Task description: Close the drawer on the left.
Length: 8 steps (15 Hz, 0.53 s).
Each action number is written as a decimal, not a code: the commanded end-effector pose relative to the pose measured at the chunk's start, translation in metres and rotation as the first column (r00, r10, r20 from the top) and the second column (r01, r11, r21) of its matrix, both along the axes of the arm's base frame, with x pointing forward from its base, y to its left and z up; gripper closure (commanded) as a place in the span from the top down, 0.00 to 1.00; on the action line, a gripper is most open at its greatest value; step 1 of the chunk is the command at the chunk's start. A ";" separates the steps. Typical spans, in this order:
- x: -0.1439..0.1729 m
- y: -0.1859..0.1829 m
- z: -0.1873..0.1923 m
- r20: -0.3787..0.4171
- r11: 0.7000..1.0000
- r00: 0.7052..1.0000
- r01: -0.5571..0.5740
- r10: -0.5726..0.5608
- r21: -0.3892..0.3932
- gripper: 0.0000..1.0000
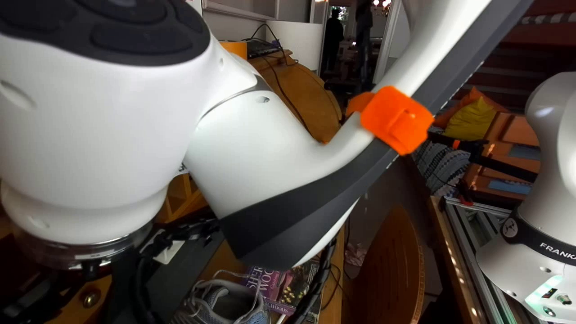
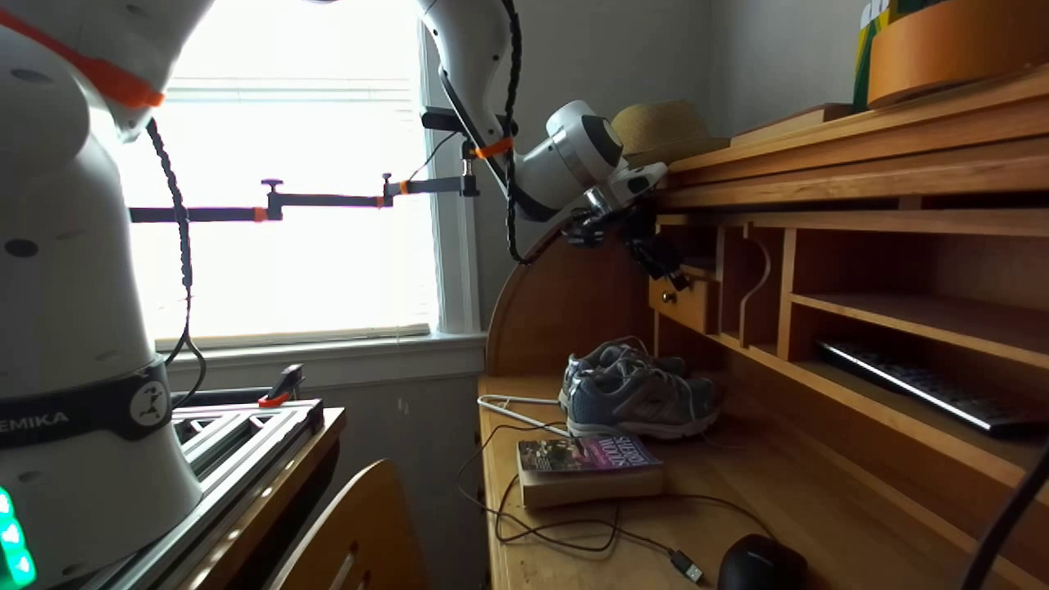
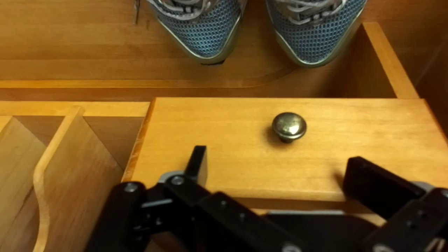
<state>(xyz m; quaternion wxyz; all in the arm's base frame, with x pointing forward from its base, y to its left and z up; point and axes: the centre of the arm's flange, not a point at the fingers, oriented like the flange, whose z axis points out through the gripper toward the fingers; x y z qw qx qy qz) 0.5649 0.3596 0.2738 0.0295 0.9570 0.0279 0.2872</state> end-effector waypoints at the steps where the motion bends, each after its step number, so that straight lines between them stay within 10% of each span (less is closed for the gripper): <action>1: 0.012 -0.006 -0.020 0.071 1.000 0.997 0.012 -0.011 -0.014 1.00; 8: -0.002 -0.004 -0.009 -0.008 0.999 0.999 0.036 -0.036 -0.010 1.00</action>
